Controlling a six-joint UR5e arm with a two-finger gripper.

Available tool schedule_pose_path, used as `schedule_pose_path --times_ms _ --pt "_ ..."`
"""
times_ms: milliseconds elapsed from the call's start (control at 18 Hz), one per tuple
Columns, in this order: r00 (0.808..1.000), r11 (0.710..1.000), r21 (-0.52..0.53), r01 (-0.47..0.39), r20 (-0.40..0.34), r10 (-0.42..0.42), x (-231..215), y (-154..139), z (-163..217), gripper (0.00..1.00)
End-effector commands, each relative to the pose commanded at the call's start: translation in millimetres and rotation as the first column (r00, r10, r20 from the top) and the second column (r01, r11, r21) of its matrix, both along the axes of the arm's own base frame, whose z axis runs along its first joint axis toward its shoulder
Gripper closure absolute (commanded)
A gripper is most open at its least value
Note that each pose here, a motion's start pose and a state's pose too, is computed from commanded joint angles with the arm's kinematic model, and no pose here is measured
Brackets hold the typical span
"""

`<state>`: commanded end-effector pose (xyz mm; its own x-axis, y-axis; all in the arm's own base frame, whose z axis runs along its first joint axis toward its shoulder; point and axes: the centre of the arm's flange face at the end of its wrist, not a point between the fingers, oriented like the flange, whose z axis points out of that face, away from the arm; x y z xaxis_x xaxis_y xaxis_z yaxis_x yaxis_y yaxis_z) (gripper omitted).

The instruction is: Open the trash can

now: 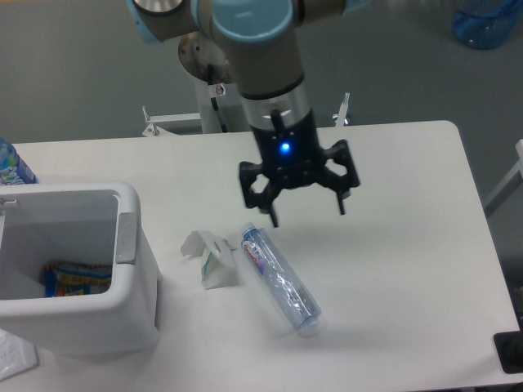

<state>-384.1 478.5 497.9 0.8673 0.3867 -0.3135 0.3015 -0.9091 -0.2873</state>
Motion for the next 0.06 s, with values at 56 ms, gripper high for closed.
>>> schedule_pose_path --times_ms 56 --pt "1.0 1.0 -0.001 -0.004 0.0 0.004 -4.3 -3.4 0.0 0.0"
